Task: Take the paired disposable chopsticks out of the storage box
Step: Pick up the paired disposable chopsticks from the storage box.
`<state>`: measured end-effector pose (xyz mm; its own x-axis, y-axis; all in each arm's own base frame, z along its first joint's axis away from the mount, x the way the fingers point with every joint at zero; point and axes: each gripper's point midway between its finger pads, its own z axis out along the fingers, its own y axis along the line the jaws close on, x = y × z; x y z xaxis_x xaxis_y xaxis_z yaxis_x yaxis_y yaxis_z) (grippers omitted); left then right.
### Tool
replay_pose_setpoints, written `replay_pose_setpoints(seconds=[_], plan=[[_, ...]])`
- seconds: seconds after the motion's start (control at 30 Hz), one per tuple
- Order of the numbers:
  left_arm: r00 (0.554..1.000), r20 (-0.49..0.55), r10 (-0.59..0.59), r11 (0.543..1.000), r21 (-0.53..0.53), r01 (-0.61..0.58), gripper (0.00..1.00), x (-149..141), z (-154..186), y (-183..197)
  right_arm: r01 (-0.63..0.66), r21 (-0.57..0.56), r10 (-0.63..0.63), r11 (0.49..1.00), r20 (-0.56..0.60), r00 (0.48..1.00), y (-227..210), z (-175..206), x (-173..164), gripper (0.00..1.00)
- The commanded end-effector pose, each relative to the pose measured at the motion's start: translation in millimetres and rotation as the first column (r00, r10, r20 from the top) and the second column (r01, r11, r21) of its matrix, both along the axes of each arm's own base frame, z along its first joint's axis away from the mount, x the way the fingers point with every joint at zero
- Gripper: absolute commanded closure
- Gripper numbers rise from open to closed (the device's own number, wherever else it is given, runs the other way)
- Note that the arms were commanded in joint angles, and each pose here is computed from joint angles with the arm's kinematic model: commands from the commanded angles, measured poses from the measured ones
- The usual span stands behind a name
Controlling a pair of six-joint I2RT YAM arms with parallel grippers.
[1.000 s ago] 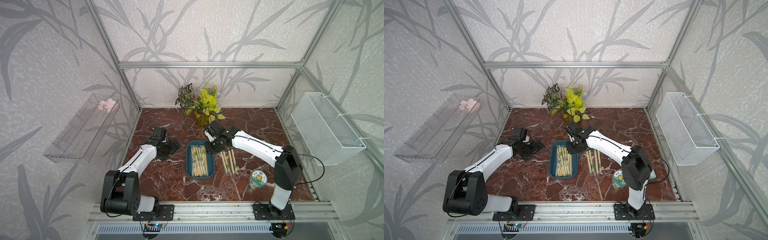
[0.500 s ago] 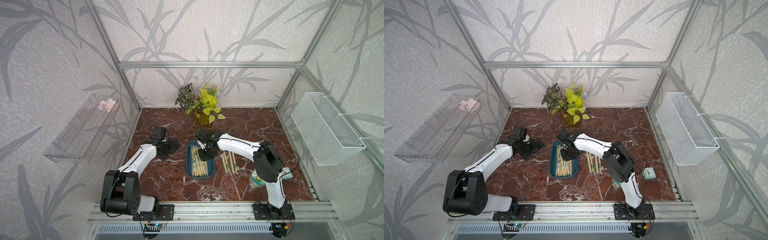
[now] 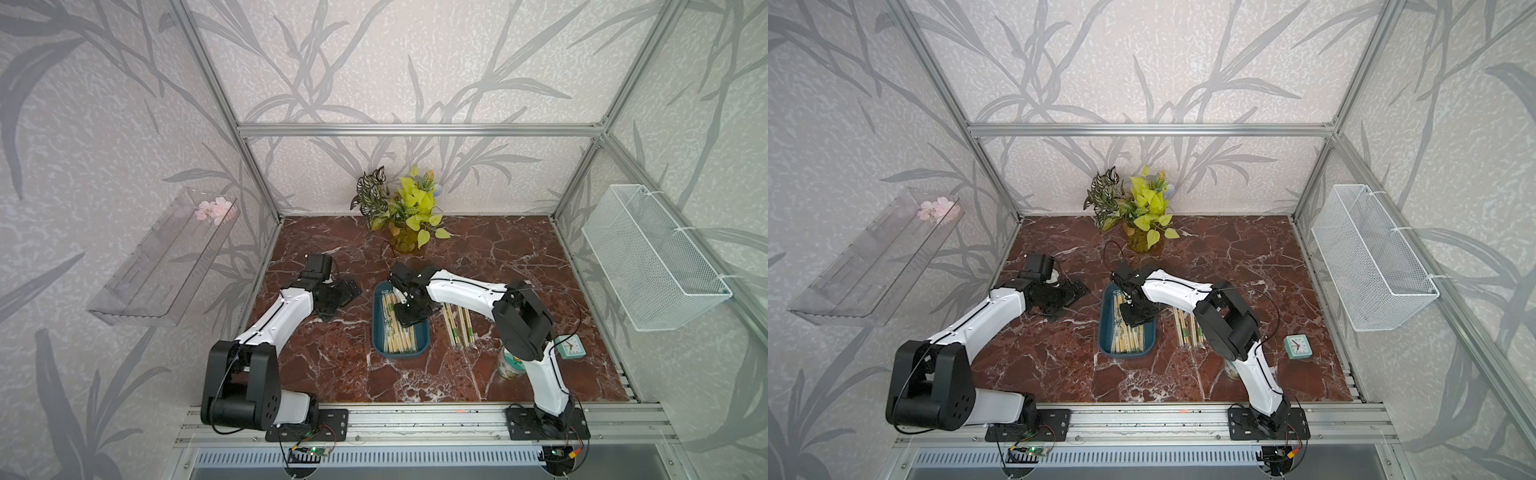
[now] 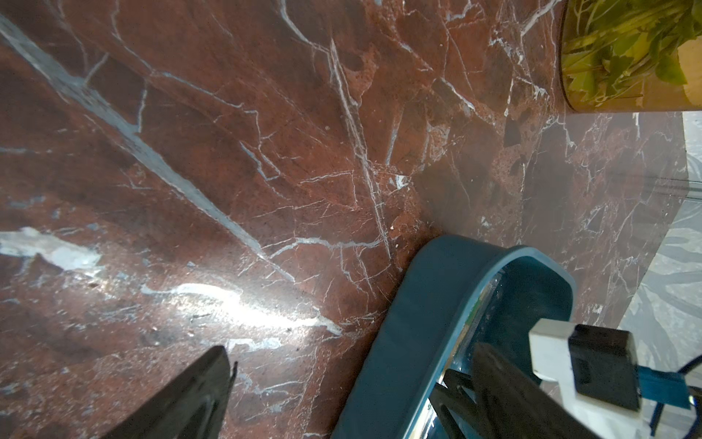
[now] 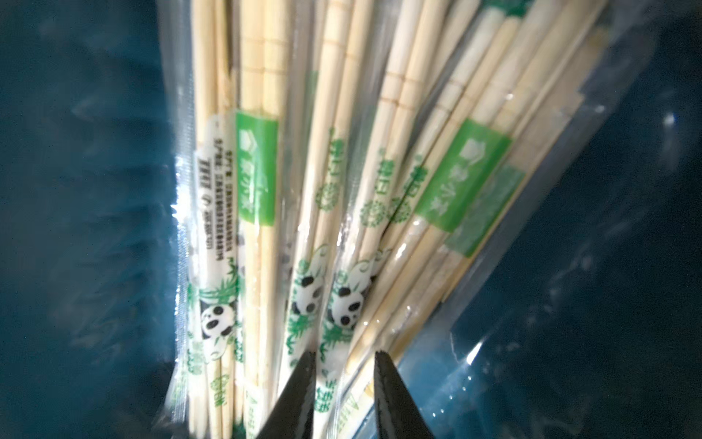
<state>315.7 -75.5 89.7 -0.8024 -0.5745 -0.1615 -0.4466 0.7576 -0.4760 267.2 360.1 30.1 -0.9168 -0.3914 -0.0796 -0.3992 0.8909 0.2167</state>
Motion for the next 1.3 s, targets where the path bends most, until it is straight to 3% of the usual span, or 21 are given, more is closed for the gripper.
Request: replay_pose_setpoints(seconds=[0.0,0.2,0.5,0.8,1.27], plan=[[1.000,0.006,-0.008,1.000,0.002,0.008,0.01,1.5,3.0,1.0,-0.016,-0.005,0.016,1.000,-0.008,1.000,4.4,-1.0,-0.4,0.71],[1.000,0.003,-0.009,1.000,0.000,0.009,0.01,0.5,1.9,0.6,-0.016,-0.005,0.016,1.000,-0.022,1.000,6.6,-5.7,-1.4,0.72],[1.000,0.004,-0.008,1.000,0.000,0.008,0.01,-0.5,1.4,0.9,-0.010,0.015,0.010,1.000,-0.015,1.000,7.4,2.7,-1.3,0.86],[1.000,0.008,-0.006,1.000,-0.003,0.006,0.01,0.8,1.5,0.8,0.039,0.055,-0.040,0.998,0.011,0.999,-0.8,27.2,5.7,0.93],[1.000,0.009,-0.005,1.000,-0.006,0.005,0.01,1.5,1.3,0.5,0.122,0.122,-0.128,0.985,0.038,0.991,-18.5,55.0,23.1,0.95]])
